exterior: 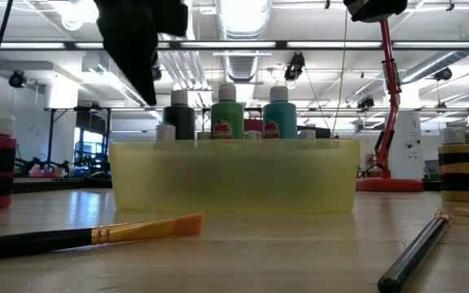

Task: Pick & Place Paint Supplies
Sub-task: Put the gold paint brush into the pink cup

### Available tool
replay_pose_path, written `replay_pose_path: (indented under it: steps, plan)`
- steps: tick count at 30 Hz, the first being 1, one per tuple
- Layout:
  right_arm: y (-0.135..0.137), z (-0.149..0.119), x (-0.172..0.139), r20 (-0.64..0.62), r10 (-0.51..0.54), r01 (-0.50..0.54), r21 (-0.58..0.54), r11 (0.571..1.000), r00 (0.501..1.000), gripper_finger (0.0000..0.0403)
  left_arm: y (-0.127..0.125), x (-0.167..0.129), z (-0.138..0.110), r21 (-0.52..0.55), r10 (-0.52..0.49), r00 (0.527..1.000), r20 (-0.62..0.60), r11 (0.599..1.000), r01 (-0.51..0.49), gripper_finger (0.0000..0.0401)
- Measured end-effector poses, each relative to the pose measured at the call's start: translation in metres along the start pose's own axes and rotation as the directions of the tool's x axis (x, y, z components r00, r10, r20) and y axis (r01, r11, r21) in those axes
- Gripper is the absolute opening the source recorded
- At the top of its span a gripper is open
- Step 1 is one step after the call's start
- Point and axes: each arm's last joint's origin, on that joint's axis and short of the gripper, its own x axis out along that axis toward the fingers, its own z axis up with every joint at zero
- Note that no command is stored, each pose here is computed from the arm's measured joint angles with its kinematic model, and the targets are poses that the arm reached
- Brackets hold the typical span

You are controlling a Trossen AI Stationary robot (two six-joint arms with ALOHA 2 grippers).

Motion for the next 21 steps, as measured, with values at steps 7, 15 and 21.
replay_pose_path:
  steps: [7,15,21]
  plan:
    - [0.000,0.000,0.000,0.001,0.000,0.000,-0.003,1.000,1.000,0.0364,0.000,-0.056,0.009,0.021,-0.050,0.996,0.076,0.999,0.049,0.0193]
    - [0.000,0.003,0.000,0.027,0.003,-0.003,0.001,1.000,1.000,0.0364,-0.003,-0.106,-0.010,0.027,-0.062,0.937,0.343,0.998,0.056,0.0193]
    - [0.001,0.008,0.000,0.081,0.008,-0.010,0.027,1.000,0.997,0.0364,-0.002,-0.134,-0.034,-0.018,0.015,0.858,0.513,1.000,-0.006,0.0193]
